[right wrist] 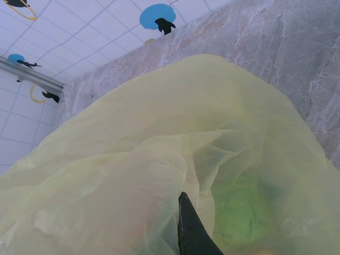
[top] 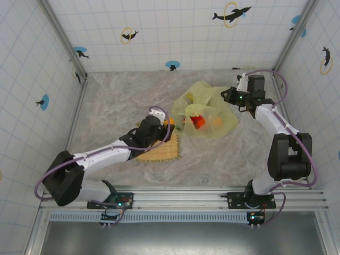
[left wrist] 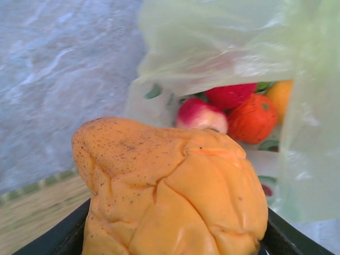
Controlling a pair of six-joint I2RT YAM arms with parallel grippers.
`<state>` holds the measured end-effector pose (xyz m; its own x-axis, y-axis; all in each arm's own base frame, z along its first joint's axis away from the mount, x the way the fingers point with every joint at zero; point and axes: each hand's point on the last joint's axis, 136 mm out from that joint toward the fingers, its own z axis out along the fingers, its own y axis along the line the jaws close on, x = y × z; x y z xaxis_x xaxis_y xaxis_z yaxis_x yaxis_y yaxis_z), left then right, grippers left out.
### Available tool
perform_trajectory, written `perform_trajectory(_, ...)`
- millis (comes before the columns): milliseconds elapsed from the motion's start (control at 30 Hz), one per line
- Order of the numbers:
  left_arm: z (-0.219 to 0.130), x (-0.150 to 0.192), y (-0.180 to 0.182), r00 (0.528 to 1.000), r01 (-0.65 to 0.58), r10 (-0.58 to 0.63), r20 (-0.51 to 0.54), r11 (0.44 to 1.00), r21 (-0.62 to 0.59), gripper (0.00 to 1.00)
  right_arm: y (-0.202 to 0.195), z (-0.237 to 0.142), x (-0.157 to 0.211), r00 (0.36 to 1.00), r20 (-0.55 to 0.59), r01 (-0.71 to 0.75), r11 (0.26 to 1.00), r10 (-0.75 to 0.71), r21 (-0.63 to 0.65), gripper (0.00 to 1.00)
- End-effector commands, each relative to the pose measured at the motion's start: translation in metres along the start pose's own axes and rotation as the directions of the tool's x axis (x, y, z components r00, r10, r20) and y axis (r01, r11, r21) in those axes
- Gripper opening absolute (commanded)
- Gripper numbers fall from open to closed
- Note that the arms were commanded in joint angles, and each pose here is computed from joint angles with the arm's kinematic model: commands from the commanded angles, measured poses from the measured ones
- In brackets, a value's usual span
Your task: Place the fruits into the plastic bag
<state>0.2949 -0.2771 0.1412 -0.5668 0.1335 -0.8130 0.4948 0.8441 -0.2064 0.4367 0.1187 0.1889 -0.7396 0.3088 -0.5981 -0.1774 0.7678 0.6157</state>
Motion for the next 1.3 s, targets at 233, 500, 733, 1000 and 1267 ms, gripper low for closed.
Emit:
perform_trajectory(233, 0.057, -0.024, -0.024, 0.999, -0.027, 0.028, -0.018, 0.998, 0.058, 0.54, 0.015, -0.002, -0.002, 1.0, 0.009, 0.021, 0.999, -0.021, -0.048, 0.0)
perform_trajectory(500, 0.093, -0.062, -0.049, 0.998, 0.007, -0.015, 0.057, 0.99, 0.144, 0.56, 0.029, 0.001, 0.0, 0.999, -0.001, 0.036, 0.997, -0.036, -0.068, 0.0)
perform_trajectory(733, 0.116, -0.087, -0.075, 0.989, 0.057, -0.091, 0.118, 0.963, 0.264, 0.56, 0.052, 0.005, -0.004, 0.998, -0.003, 0.059, 0.992, -0.06, -0.109, 0.0)
perform_trajectory(1000, 0.132, -0.096, -0.074, 0.981, 0.05, -0.096, 0.17, 0.965, 0.258, 0.58, 0.057, 0.002, -0.009, 0.998, 0.003, 0.07, 0.992, -0.07, -0.108, 0.0)
perform_trajectory(1267, 0.168, -0.091, -0.077, 0.987, 0.027, -0.064, 0.148, 0.97, 0.242, 0.59, 0.077, 0.001, -0.021, 0.999, 0.028, 0.033, 0.979, -0.028, -0.202, 0.0)
